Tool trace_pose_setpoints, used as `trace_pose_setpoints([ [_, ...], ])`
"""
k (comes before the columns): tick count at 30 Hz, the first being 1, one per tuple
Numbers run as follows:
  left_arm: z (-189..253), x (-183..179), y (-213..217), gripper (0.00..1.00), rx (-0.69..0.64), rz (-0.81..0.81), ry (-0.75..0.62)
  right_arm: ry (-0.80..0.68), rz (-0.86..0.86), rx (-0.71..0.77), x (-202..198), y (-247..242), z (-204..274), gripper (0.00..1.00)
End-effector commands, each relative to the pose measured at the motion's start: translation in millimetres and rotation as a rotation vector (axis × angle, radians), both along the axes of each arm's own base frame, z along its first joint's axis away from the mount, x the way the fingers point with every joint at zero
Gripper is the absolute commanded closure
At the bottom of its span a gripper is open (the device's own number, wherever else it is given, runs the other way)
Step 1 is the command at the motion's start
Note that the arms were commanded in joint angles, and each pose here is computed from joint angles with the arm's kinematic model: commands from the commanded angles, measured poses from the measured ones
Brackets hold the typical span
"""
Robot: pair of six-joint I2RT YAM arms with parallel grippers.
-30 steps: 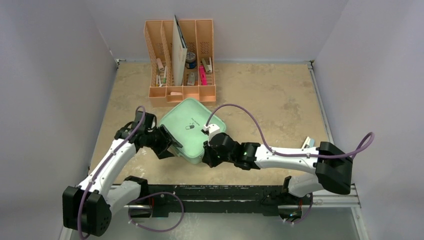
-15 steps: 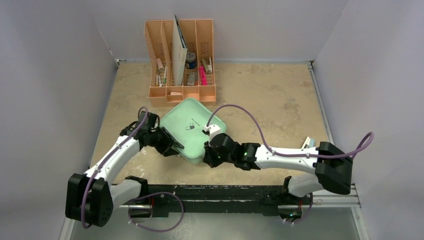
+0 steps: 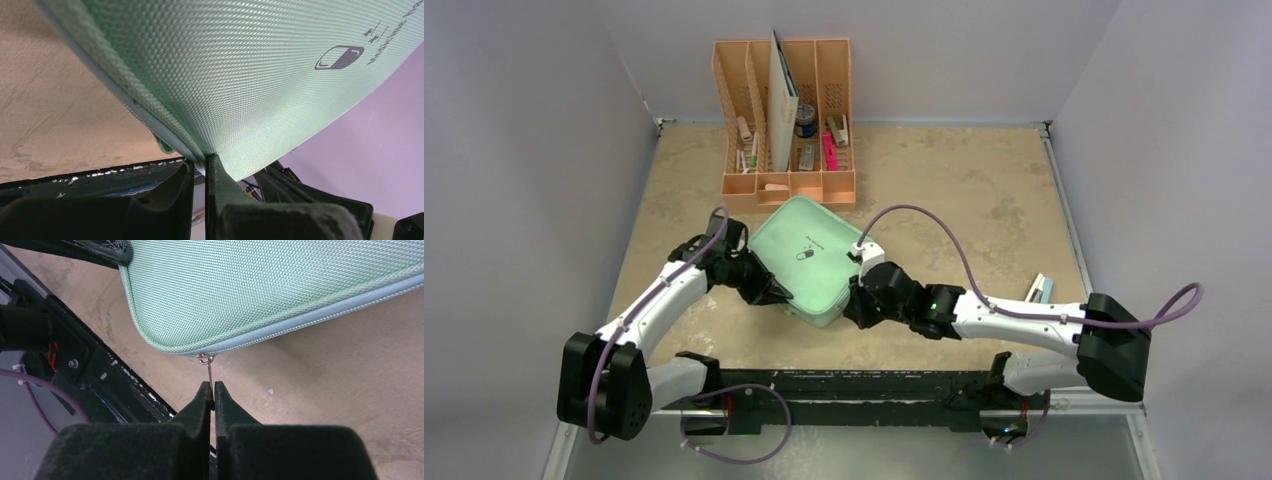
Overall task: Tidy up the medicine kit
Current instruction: Zip the medicine box at the center of the board.
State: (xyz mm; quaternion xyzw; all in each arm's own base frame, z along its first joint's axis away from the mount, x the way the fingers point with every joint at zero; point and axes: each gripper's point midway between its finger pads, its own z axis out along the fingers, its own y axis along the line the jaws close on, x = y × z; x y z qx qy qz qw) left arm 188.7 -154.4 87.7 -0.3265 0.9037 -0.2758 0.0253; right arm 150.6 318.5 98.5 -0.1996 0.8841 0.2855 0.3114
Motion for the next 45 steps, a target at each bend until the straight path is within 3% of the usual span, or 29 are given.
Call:
trace_pose_setpoints([
  [1,-35.0,-16.3,44.1,0.97,0.254,-0.014,0.057,-0.061,-0.087,-0.113,24.3,-40.1,-4.8,1.0],
  [9,-46.0,-22.1,60.6,0.97,0.345,-0.009,0.069,-0.021,-0.122,-0.087,37.8,-53.0,0.2,1.0],
  [18,-56.3,-28.7,58.2,0.96,0.332,-0.007,0.116,-0.076,-0.226,-0.133,67.6,-77.5,-4.1,1.0],
  [25,-61.6,-37.9,62.7,0.97,0.349,0.009,0.135,-0.024,-0.232,-0.177,84.4,-88.9,-4.7,1.0],
  [32,-59.1,-43.9,72.2,0.97,0.41,0.035,0.204,0.014,-0.292,-0.108,117.7,-107.2,1.3,1.0],
  [45,-61.6,-44.5,77.1,0.97,0.434,0.039,0.183,0.084,-0.231,-0.018,159.2,-95.9,9.1,1.0],
])
